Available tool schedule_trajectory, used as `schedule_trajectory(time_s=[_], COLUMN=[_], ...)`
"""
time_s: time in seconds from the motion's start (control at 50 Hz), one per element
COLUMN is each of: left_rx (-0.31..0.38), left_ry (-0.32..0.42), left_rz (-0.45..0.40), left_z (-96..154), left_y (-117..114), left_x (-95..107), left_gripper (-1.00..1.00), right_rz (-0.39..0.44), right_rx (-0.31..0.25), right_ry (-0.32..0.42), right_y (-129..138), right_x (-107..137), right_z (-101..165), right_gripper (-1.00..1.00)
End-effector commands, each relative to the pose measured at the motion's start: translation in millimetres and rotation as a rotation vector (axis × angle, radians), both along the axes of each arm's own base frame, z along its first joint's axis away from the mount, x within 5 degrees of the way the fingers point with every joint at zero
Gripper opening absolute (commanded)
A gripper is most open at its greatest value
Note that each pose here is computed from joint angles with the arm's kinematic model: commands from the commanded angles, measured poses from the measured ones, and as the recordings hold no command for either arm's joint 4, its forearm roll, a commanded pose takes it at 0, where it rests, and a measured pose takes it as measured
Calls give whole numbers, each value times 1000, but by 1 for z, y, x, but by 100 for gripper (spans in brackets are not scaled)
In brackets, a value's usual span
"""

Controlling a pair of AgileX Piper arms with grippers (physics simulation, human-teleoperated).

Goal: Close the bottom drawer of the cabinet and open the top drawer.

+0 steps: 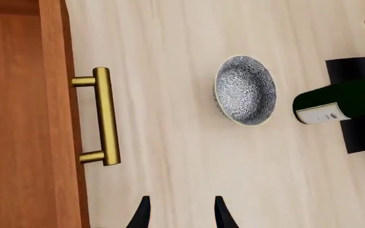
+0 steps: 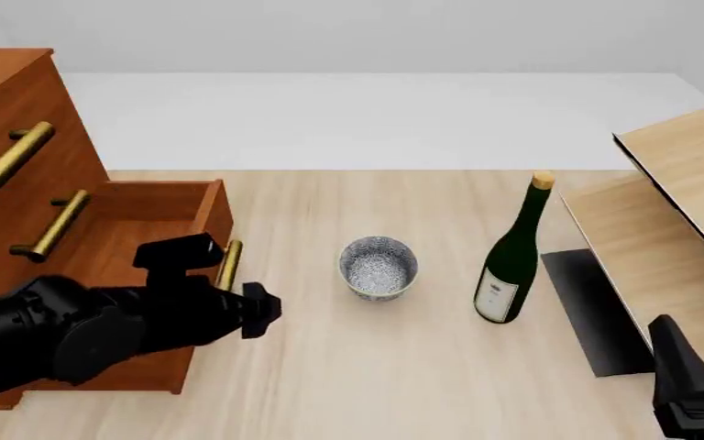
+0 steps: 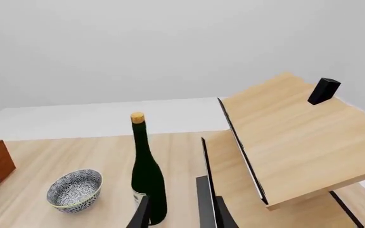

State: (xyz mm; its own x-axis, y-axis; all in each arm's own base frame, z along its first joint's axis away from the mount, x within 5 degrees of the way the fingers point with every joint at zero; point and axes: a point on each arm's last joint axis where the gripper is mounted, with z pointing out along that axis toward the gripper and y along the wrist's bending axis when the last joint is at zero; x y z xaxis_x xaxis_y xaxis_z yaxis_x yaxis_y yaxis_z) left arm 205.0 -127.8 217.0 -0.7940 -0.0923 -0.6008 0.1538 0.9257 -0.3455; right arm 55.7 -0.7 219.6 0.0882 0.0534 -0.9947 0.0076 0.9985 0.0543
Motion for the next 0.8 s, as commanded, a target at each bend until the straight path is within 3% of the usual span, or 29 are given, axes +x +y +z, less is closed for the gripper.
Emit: schedule_trajectory(time_s=[0.02,0.62,0.8], left_rx=[45,174,230], left_ry=[29,106,129], left_rz=[18,93,127], left_z=[-8,-27,-32], left_y=[8,49,75], left_x=[8,28,35], left_gripper=[100,100,100], right_rz=[0,-2,-2], right_rx=[3,15,16], right_ry=[2,5,6], right_y=[0,0,0], right_x=[1,1,1], right_z=[0,0,0], right_gripper=[100,100,100])
